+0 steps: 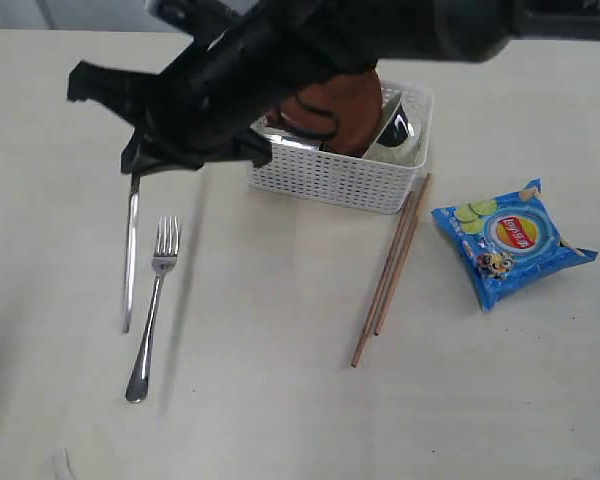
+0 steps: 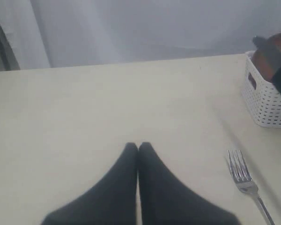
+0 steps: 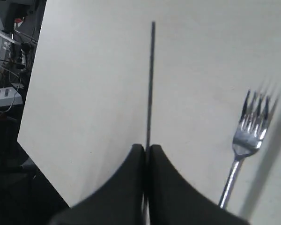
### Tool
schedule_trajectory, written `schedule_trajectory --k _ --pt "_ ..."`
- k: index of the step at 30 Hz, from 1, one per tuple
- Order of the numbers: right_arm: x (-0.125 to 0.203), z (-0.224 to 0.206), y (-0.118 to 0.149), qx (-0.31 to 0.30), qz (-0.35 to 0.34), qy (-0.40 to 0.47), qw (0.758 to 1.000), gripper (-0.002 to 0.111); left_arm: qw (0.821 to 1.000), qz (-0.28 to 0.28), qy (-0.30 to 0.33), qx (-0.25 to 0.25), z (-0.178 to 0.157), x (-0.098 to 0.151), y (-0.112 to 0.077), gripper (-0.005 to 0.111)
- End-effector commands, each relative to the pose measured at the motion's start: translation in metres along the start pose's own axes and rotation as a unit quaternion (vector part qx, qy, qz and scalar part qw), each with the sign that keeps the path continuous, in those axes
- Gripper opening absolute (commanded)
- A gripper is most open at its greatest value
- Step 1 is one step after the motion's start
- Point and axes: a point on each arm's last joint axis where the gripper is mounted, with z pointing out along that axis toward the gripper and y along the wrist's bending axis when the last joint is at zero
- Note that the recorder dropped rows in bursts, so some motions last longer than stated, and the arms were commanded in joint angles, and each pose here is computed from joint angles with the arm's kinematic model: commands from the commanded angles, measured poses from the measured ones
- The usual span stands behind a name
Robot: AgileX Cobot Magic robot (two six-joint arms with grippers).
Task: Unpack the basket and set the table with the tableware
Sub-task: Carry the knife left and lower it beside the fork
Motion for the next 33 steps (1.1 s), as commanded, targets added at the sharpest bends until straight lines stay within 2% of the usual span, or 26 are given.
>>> schedule_trajectory --k 1,5,12,22,27,33 --pt "0.022 0.022 0.01 -0.011 0.029 -0.041 0.999 0.0 1.0 -0.002 0.0 0.0 0.0 0.001 0.0 0.0" --pt "0.043 0.05 0.014 -0.003 0.025 -0.02 0.999 0.0 1.0 -0.002 0.0 0.0 0.0 0.001 0.0 0.0" --pt "0.054 0.083 -0.01 0.032 0.049 -0.004 0.998 0.0 1.0 -0.002 0.0 0.0 0.0 0.001 0.0 0.0" --pt "0.046 0.086 -0.014 0.039 0.049 -0.047 0.997 0.0 1.0 -0.002 0.0 0.0 0.0 0.001 0.0 0.0" --pt "0.045 0.086 -0.016 0.047 0.011 -0.054 0.997 0.0 1.0 -0.002 0.0 0.0 0.0 0.001 0.0 0.0" --pt "0.044 0.086 -0.016 0.047 0.01 -0.059 0.997 0.0 1.0 -0.002 0.0 0.0 0.0 0.001 0.0 0.0"
